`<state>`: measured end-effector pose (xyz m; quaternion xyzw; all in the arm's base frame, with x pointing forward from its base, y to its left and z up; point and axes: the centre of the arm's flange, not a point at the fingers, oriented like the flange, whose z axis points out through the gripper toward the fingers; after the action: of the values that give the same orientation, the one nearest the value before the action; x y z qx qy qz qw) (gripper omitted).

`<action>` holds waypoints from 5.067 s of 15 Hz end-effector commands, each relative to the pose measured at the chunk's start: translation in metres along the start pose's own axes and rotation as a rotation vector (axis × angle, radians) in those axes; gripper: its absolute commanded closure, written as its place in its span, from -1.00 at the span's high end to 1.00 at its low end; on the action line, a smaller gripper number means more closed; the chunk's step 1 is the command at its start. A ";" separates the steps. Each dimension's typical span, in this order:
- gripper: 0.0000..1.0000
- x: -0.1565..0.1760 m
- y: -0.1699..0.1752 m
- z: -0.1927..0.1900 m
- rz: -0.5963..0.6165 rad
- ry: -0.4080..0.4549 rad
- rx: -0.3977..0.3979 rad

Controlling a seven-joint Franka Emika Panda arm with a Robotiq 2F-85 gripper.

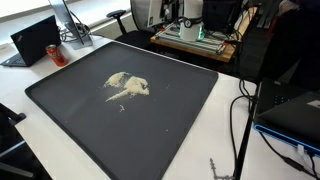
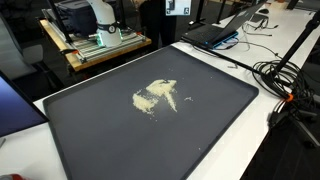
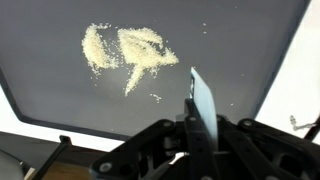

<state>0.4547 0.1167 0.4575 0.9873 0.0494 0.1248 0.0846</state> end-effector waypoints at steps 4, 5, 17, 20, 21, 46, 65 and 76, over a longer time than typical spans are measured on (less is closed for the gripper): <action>-0.98 0.080 0.031 0.089 0.115 -0.056 -0.122; -0.98 0.084 0.038 0.103 0.141 -0.063 -0.123; -0.98 0.088 0.029 0.196 0.419 0.039 -0.231; -0.98 0.090 0.016 0.200 0.445 0.060 -0.282; -0.98 0.092 0.011 0.200 0.450 0.070 -0.293; -0.98 0.122 -0.102 0.224 0.194 -0.147 -0.739; -0.98 0.154 0.019 0.144 0.034 -0.347 -0.351; -0.93 0.163 0.107 0.140 0.033 -0.371 -0.104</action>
<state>0.6554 0.0094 0.3822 0.9884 0.0102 -0.0556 0.1408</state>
